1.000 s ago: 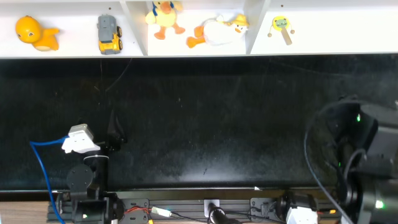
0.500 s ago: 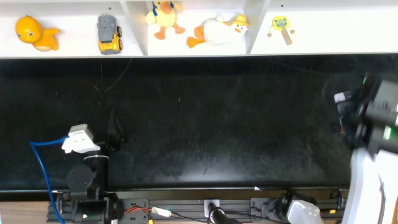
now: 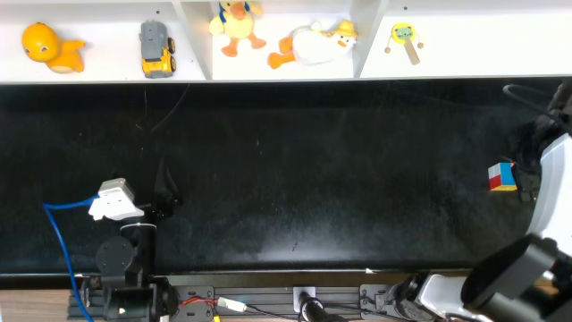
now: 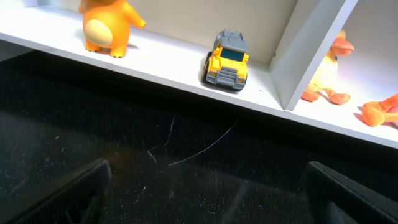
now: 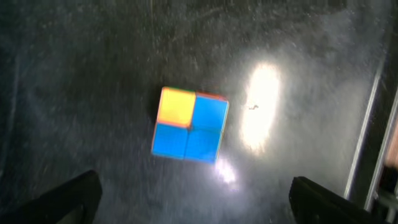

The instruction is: Store Toys

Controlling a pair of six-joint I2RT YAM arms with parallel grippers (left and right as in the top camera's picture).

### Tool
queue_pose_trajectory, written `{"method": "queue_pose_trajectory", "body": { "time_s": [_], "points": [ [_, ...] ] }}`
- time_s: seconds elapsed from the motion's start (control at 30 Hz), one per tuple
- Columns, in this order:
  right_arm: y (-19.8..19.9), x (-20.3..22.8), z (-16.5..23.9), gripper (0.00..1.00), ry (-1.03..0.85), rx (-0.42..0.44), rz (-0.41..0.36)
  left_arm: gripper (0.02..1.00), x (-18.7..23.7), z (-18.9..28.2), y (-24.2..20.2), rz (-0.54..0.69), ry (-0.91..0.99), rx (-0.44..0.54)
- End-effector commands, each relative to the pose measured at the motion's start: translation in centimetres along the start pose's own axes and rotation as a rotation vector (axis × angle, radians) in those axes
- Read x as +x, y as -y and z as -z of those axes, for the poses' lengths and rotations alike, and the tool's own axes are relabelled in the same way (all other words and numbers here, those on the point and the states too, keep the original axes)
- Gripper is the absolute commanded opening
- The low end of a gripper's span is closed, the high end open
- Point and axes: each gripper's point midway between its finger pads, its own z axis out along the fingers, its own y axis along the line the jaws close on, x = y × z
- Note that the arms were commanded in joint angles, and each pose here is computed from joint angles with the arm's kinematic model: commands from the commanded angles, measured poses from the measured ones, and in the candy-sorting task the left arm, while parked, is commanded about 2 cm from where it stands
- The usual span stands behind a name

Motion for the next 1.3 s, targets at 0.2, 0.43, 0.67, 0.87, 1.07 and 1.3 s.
{"method": "queue_pose_trajectory", "body": {
  "time_s": [0.2,0.43,0.67,0.87,1.07,1.3],
  "points": [
    [-1.1,-1.3,-2.5,0.996,-0.005,0.019,0.015,0.998,0.0,0.1,0.4,-0.023,0.004,0.018],
    [-0.9,-0.4,-5.4,0.996,-0.053,0.09,0.018,0.998,0.0,0.1,0.3,-0.023,0.004,0.018],
    [-0.7,-0.3,-7.7,0.996,-0.059,0.143,0.03,0.998,0.0,0.1,0.4,-0.023,0.004,0.018],
    [-0.8,0.2,-9.4,0.991,-0.077,0.163,0.037,0.998,0.0,0.1,0.4,-0.023,0.004,0.018],
    [-1.2,0.0,-9.9,0.886,-0.069,0.155,0.037,0.998,0.0,0.1,0.4,-0.023,0.004,0.018],
    [-1.2,0.2,-10.3,0.698,-0.064,0.15,0.035,0.998,0.0,0.1,0.3,-0.023,0.004,0.017]
  ]
}}
